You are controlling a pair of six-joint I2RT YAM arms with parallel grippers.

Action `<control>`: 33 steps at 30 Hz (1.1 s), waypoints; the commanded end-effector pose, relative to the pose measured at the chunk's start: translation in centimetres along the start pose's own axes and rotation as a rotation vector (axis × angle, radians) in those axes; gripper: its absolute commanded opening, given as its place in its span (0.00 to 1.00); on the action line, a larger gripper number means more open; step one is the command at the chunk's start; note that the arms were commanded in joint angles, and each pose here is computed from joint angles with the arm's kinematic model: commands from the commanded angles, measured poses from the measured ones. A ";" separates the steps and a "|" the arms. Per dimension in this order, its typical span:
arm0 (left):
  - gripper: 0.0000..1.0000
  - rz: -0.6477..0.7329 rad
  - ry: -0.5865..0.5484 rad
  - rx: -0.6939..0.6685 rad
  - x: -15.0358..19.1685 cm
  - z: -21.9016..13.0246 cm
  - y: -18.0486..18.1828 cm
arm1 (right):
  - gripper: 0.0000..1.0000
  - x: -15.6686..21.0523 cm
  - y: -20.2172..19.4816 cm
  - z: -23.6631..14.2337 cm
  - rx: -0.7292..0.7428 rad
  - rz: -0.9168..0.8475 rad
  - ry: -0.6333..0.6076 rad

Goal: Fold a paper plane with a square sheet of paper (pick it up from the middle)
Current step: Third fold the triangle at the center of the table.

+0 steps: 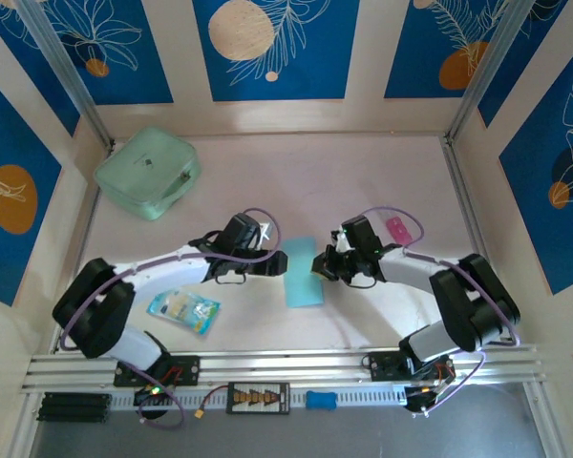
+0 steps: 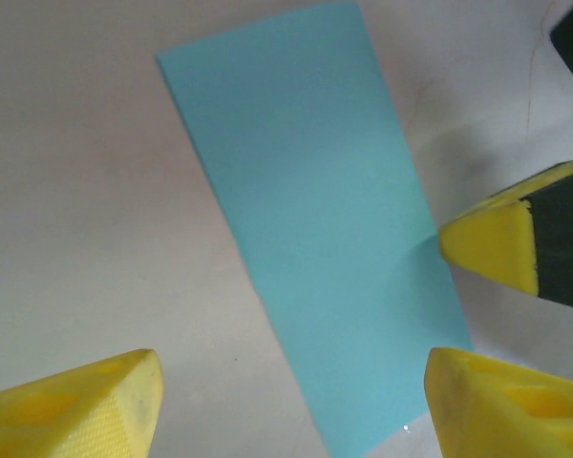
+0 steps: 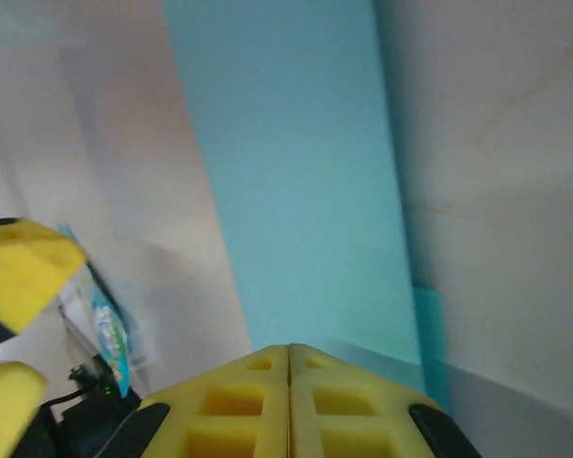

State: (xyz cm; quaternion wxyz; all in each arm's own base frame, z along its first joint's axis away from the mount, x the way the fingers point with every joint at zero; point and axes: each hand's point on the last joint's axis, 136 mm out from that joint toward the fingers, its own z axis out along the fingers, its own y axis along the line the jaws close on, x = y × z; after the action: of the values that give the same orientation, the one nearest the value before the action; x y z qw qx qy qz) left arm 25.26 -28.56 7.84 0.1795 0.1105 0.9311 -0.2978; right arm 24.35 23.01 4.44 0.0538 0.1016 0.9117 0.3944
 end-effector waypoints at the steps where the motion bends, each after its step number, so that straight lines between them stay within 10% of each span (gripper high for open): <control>1: 0.72 -0.037 0.036 0.101 -0.6 0.6 -1.9 | 0.08 0.6 0.4 1.0 -0.068 0.008 0.060; 33: 0.40 -0.180 0.233 0.162 3.2 5.0 -1.1 | 0.08 2.2 -3.8 2.2 -0.060 0.103 0.073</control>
State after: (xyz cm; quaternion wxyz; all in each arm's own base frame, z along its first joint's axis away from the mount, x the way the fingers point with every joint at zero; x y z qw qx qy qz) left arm 22.91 -31.60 3.25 0.0378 0.0765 0.9302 -0.3570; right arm 22.98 23.21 1.72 0.0179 0.1163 0.8849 0.4506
